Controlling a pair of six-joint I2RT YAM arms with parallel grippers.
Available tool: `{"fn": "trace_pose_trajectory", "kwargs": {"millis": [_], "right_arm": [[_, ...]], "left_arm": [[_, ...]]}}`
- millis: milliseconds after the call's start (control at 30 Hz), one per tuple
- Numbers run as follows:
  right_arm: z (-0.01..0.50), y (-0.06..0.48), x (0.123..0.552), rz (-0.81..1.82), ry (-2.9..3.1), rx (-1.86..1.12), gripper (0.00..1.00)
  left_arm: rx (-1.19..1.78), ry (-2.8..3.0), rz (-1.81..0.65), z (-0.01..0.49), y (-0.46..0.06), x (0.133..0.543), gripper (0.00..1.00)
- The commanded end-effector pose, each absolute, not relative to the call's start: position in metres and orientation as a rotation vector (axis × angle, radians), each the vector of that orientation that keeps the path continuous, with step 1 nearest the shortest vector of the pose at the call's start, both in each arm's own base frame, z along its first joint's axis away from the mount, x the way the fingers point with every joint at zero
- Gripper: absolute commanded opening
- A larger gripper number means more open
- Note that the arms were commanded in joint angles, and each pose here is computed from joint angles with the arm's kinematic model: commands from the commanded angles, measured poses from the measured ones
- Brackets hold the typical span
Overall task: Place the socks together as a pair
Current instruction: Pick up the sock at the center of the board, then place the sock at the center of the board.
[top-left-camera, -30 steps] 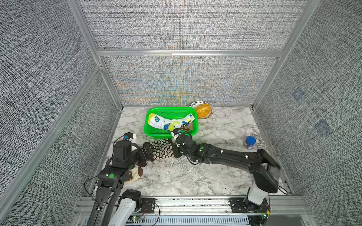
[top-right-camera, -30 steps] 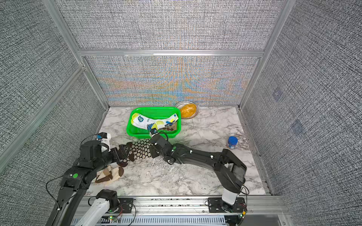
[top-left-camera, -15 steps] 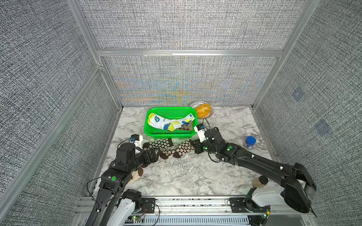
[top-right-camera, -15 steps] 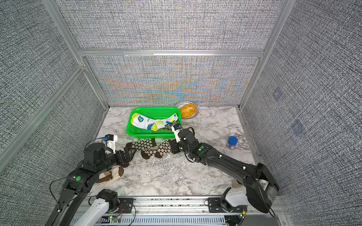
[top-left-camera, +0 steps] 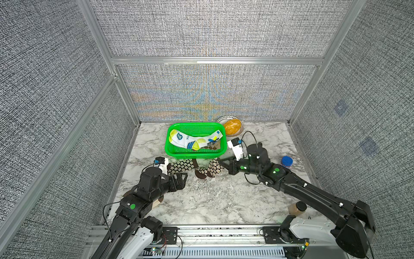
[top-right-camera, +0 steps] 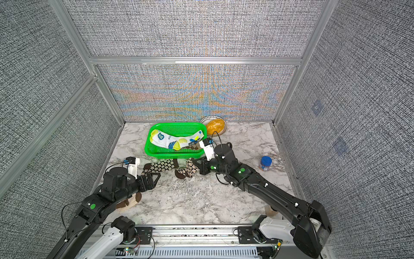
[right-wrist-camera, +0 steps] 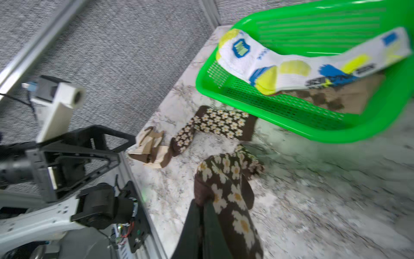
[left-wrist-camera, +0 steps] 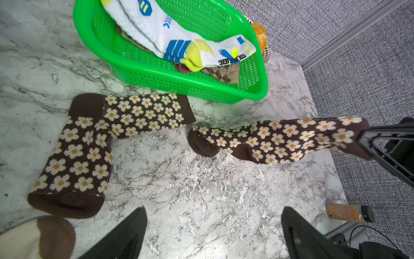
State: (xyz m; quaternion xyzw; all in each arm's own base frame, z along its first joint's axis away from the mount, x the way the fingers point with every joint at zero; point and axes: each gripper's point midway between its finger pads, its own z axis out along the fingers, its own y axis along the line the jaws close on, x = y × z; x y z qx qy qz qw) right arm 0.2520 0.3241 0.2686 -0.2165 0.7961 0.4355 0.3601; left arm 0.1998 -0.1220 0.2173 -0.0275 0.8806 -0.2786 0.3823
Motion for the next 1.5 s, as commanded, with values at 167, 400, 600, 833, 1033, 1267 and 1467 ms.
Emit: {"fn": "trace_pose_trajectory", "kwargs": {"millis": [167, 400, 600, 833, 1033, 1267, 1467], "right_arm": [[0.347, 0.39, 0.22, 1.441, 1.837, -0.791, 0.0], [0.3, 0.358, 0.201, 1.447, 1.932, -0.801, 0.0], [0.194, 0.311, 0.185, 1.419, 2.175, -0.817, 0.0], [0.252, 0.332, 0.202, 1.521, 2.008, -0.841, 0.0], [0.315, 0.392, 0.218, 1.631, 1.863, -0.97, 0.0], [0.334, 0.417, 0.211, 1.672, 1.798, -1.061, 0.0], [0.253, 0.374, 0.173, 1.674, 1.967, -1.058, 0.0]], "left_arm": [[-0.124, 2.171, -0.564, 0.249, -0.096, 0.203, 0.97], [-0.136, 2.167, -0.565, 0.254, -0.094, 0.202, 0.98], [-0.163, 2.206, -0.601, 0.228, -0.103, 0.208, 0.97], [-0.159, 2.189, -0.61, 0.235, -0.105, 0.212, 0.97], [-0.162, 2.152, -0.564, 0.251, -0.096, 0.212, 0.99], [-0.176, 2.113, -0.497, 0.268, -0.082, 0.208, 0.99], [-0.18, 2.136, -0.482, 0.26, -0.081, 0.207, 0.99]]}}
